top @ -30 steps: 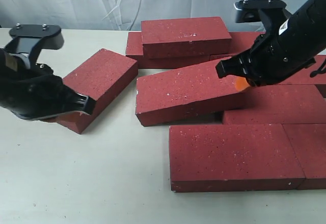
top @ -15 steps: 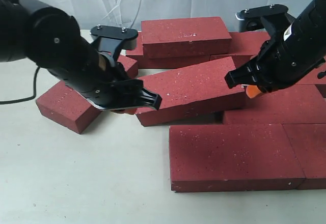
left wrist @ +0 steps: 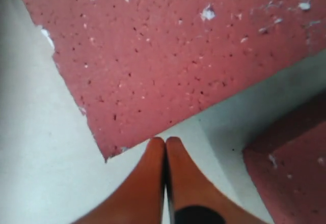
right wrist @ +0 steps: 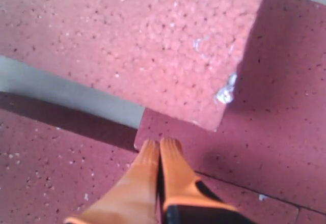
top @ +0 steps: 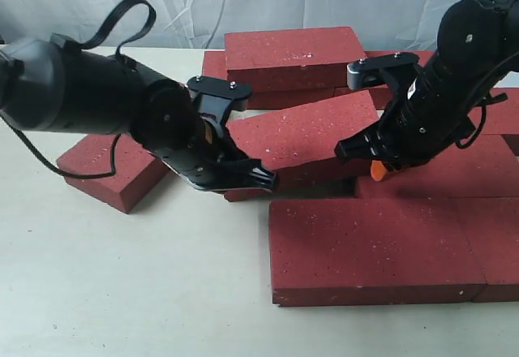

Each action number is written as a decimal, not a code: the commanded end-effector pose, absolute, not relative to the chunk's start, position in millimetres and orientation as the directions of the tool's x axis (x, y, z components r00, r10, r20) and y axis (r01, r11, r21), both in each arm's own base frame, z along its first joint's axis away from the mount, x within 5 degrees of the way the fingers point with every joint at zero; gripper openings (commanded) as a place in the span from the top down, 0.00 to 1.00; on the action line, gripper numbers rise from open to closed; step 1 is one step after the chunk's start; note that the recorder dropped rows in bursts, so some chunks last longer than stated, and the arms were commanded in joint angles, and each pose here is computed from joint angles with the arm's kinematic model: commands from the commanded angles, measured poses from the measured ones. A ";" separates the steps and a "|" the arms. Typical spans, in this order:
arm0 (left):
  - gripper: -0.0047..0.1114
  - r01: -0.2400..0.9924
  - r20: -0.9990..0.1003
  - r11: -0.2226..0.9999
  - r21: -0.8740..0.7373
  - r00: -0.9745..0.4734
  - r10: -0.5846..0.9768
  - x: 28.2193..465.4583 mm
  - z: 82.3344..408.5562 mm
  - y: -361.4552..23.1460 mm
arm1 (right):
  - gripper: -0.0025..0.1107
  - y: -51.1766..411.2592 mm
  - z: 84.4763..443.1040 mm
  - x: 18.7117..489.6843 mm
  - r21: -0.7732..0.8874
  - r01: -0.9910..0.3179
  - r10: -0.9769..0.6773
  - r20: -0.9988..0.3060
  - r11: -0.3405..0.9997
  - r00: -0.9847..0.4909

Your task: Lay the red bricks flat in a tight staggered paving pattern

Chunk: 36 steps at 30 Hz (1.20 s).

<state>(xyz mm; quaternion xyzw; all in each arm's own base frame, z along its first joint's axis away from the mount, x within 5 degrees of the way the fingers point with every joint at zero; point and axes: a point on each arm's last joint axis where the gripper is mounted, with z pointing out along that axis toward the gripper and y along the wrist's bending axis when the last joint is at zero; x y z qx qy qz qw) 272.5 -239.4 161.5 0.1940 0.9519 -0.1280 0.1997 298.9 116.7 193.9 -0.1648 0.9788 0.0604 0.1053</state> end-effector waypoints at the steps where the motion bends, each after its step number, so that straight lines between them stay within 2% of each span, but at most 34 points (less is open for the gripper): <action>1: 0.96 0.433 -0.418 0.889 -0.148 -0.842 0.341 276.0 141.1 -244.2 | 0.99 119.2 186.6 305.3 0.081 -0.335 -0.304 -0.266 0.939 -0.915; 4: 0.96 0.447 -0.449 0.883 -0.141 -0.824 0.345 280.2 136.3 -245.7 | 0.99 120.6 185.3 310.6 0.078 -0.334 -0.295 -0.312 0.939 -0.903; 8: 0.96 0.423 -0.549 0.891 -0.168 -0.791 0.272 298.4 136.6 -241.1 | 0.99 122.6 187.5 318.4 0.074 -0.330 -0.277 -0.395 0.941 -0.876; 14: 0.96 0.366 -0.552 0.915 -0.173 -0.805 0.217 314.0 129.0 -225.3 | 0.99 124.9 192.0 328.7 0.064 -0.329 -0.254 -0.507 0.942 -0.823; 25: 0.96 0.337 -0.540 0.921 -0.194 -0.821 0.186 315.6 116.8 -226.8 | 0.99 126.8 165.2 336.8 0.046 -0.334 -0.273 -0.479 0.941 -0.834; 36: 0.96 0.338 -0.561 0.919 -0.201 -0.809 0.175 317.4 118.3 -227.8 | 0.99 126.6 162.7 344.5 0.002 -0.361 -0.304 -0.537 0.932 -0.787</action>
